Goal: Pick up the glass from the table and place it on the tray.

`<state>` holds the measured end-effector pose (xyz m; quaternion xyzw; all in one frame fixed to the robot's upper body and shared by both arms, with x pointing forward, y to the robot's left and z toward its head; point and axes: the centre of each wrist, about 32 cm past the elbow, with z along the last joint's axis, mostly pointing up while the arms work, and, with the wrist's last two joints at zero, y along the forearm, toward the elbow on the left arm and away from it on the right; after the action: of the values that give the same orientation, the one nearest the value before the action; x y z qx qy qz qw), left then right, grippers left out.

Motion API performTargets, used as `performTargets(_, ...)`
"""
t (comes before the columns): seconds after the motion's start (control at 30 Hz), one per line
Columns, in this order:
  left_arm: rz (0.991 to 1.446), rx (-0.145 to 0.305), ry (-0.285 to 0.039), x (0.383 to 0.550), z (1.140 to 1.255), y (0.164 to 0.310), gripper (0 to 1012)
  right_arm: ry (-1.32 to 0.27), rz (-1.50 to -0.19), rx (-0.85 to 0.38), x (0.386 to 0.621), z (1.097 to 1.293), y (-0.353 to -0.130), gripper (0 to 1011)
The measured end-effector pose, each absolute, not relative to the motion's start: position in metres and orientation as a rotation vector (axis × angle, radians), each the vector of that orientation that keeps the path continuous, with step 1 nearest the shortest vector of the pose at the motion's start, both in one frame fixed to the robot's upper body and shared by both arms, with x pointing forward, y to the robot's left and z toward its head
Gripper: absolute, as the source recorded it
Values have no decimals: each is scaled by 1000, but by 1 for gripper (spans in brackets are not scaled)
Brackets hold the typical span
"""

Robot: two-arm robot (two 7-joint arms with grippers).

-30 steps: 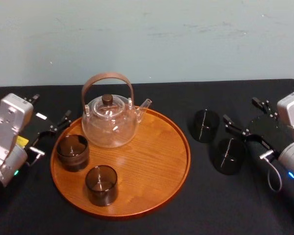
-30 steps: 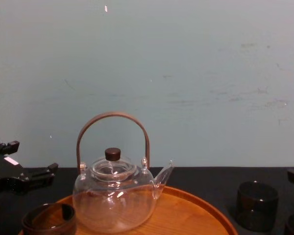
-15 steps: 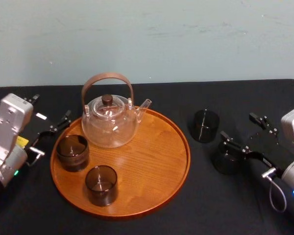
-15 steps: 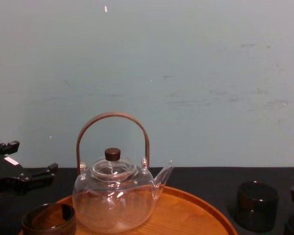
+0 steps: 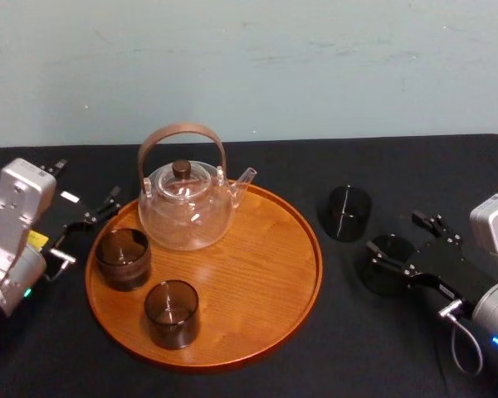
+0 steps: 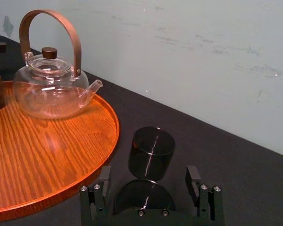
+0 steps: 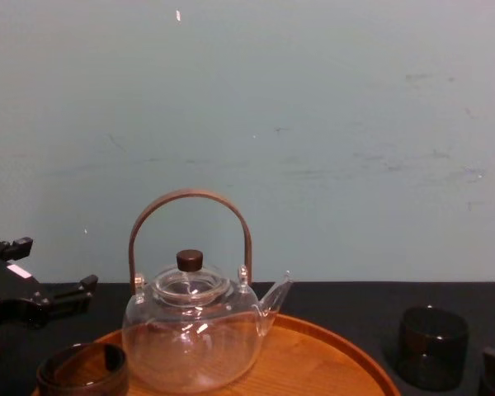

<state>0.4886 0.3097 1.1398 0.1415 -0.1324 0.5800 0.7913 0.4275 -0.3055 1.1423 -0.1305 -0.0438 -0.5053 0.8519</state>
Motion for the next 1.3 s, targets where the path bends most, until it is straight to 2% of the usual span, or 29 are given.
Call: performTargets(1.3,1248,304,-285,489,1140,310,1001,19,-1062,-302,426,1130,-314,1002)
